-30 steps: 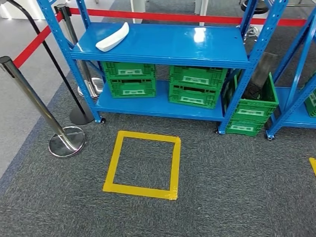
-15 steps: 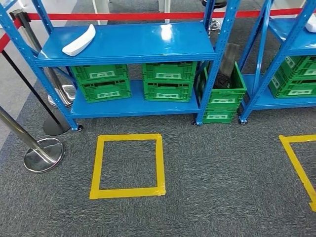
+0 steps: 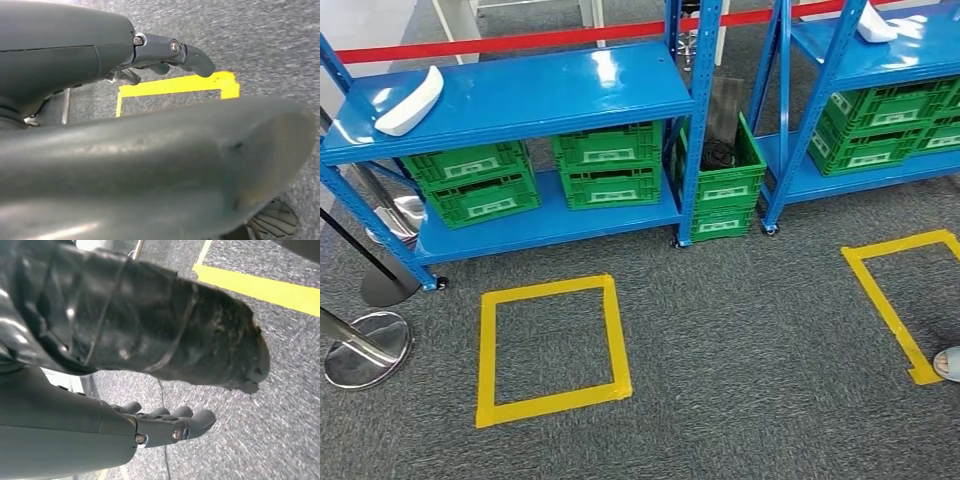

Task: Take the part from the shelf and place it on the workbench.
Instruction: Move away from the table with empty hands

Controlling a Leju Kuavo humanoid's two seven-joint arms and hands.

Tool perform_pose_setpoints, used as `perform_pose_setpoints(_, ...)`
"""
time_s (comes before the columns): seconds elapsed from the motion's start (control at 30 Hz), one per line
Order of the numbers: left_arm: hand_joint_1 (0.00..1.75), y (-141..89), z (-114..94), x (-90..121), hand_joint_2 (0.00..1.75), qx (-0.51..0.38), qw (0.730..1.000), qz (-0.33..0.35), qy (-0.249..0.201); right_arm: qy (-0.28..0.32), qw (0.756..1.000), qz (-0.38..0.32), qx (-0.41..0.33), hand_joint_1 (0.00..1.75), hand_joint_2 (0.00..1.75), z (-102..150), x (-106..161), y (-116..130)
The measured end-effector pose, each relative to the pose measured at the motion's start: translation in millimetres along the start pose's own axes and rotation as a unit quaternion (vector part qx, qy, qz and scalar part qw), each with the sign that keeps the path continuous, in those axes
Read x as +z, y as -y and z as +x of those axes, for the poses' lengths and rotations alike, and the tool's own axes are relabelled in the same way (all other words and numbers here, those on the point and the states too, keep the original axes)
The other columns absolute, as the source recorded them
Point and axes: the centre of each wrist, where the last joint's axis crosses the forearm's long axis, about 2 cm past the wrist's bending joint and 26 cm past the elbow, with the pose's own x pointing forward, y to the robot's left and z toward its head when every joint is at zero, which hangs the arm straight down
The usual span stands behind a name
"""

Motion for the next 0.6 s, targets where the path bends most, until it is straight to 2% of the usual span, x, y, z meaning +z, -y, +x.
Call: perform_pose_setpoints(0.6,0.00,1.8,-0.6,0.1,0.00,0.003,1.000,-0.010,0.002,0.000,1.000,0.005,0.003,0.00,0.00,-0.3,-0.1,-0.2)
